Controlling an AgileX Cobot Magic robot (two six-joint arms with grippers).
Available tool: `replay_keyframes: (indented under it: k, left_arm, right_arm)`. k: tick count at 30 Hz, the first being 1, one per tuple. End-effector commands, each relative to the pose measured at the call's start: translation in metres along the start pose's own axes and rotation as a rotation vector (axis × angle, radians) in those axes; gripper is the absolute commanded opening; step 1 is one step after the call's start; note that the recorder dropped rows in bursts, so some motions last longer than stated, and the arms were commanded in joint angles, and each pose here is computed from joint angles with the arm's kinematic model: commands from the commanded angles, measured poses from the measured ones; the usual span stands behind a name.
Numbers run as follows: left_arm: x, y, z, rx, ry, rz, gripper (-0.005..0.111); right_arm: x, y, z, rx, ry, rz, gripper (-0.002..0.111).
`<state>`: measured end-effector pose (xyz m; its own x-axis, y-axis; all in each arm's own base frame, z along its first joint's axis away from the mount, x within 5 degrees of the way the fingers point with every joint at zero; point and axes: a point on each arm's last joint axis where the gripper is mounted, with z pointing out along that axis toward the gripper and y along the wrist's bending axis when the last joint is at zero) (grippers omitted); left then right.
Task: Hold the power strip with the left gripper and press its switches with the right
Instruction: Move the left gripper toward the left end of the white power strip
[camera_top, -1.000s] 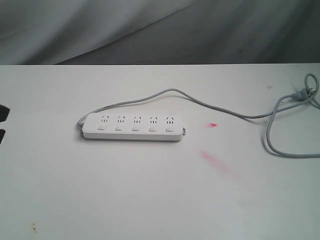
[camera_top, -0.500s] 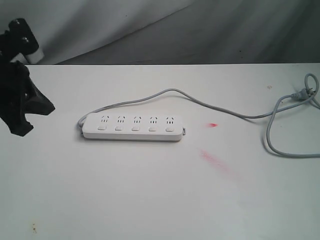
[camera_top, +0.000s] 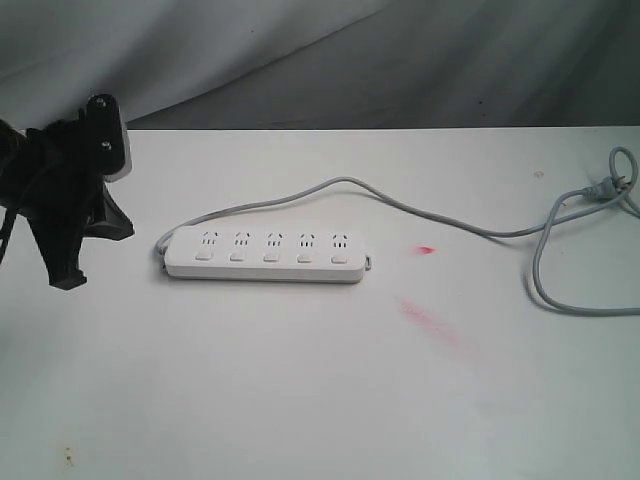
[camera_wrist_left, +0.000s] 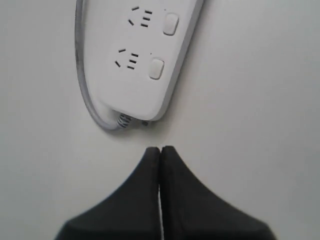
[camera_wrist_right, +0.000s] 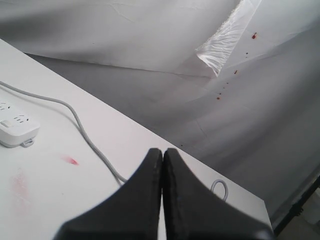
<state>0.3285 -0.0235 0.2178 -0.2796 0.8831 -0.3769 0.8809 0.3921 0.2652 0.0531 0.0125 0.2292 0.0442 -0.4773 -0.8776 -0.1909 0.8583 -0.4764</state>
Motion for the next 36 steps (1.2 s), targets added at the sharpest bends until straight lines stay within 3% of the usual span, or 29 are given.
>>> replay_keyframes:
  k: [1, 3, 5, 11, 13, 17, 20, 23, 28, 33, 36]
  left_arm:
    - [-0.001, 0.009, 0.015, -0.047, -0.029, 0.053, 0.000]
    - [-0.008, 0.013, 0.015, -0.096, -0.109, 0.124, 0.000]
    - [-0.016, 0.013, 0.014, -0.099, -0.195, 0.099, 0.000]
    - [-0.014, 0.023, 0.013, -0.208, -0.182, 0.059, 0.003]
    - [-0.014, 0.022, 0.013, -0.192, -0.188, 0.060, 0.012]
    - [-0.019, 0.012, 0.013, -0.077, -0.245, 0.043, 0.048]
    - [-0.024, 0.009, 0.016, -0.029, -0.311, -0.045, 0.080]
    - [-0.022, 0.009, 0.030, 0.002, -0.323, -0.103, 0.100]
    - [-0.018, 0.008, 0.042, 0.027, -0.308, -0.101, 0.100]
    - [-0.011, 0.004, 0.060, 0.073, -0.303, 0.039, 0.100]
    - [-0.001, 0.009, 0.062, 0.100, -0.362, -0.048, 0.100]
  right_arm:
    - [0.001, 0.001, 0.000, -0.002, 0.002, 0.001, 0.000]
    - [0.001, 0.001, 0.000, -0.002, 0.002, 0.001, 0.000]
    - [0.001, 0.001, 0.000, -0.002, 0.002, 0.001, 0.000]
    - [0.001, 0.001, 0.000, -0.002, 0.002, 0.001, 0.000]
    - [0.001, 0.001, 0.000, -0.002, 0.002, 0.001, 0.000]
    - [0.001, 0.001, 0.000, -0.002, 0.002, 0.001, 0.000]
    - [0.001, 0.001, 0.000, -0.002, 0.002, 0.001, 0.000]
    - [0.001, 0.001, 0.000, -0.002, 0.002, 0.001, 0.000]
    - [0.001, 0.001, 0.000, -0.002, 0.002, 0.001, 0.000]
    - [0.001, 0.001, 0.000, -0.002, 0.002, 0.001, 0.000]
    - [0.001, 0.001, 0.000, -0.002, 0.002, 0.001, 0.000]
